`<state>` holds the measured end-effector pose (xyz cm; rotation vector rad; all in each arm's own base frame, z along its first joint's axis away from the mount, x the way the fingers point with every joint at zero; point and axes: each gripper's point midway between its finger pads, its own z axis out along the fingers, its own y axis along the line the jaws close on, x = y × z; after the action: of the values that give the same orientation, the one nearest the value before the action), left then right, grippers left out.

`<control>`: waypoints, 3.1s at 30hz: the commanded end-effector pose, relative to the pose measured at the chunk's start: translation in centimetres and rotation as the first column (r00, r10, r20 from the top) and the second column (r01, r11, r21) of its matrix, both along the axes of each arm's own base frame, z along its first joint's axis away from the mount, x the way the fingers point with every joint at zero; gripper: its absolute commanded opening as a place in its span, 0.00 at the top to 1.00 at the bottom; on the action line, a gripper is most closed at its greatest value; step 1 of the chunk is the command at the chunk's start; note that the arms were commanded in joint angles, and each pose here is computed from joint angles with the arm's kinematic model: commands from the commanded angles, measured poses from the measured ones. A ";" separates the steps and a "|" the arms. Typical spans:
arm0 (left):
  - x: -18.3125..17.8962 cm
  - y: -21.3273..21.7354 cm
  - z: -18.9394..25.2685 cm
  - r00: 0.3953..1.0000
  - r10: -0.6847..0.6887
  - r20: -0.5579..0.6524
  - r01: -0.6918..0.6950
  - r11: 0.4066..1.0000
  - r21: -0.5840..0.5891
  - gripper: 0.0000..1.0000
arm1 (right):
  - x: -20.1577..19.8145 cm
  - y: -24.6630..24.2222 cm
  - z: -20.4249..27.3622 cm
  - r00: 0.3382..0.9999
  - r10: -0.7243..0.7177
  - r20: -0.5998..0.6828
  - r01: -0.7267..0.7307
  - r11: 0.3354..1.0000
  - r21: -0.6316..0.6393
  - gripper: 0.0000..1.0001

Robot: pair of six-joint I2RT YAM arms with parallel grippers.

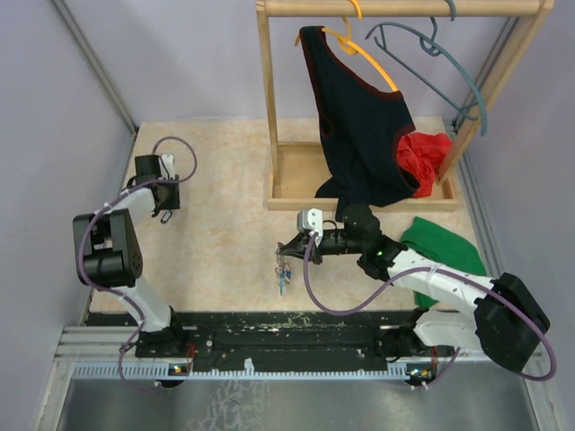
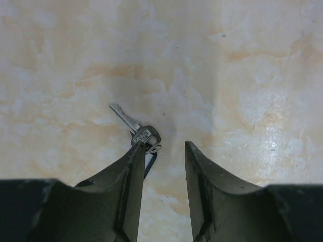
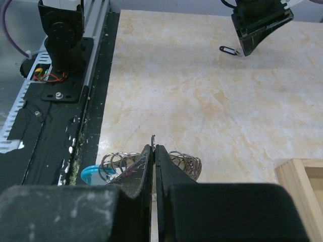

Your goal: Put the keys on the keyring

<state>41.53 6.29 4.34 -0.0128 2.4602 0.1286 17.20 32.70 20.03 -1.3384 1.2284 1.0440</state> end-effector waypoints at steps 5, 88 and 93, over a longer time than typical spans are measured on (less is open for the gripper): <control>-0.5 1.4 -1.0 0.993 0.111 -0.036 -0.110 0.993 0.034 0.57 | -0.1 0.2 3.8 0.995 0.019 0.095 -0.028 0.994 0.103 1.00; -22.0 -33.4 16.7 -0.149 -0.562 0.813 0.970 0.077 0.231 0.56 | 2.7 -0.3 2.4 0.983 -0.105 0.152 0.103 0.994 0.025 1.00; -22.4 -33.7 16.9 -0.152 -0.563 0.813 0.976 0.046 0.214 0.58 | 2.6 -0.3 2.4 0.983 -0.097 0.156 0.094 0.995 0.026 1.00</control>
<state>19.72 -27.00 20.19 1.1032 1.0757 -0.9462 19.20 31.72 19.41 -1.3215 1.2525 0.8750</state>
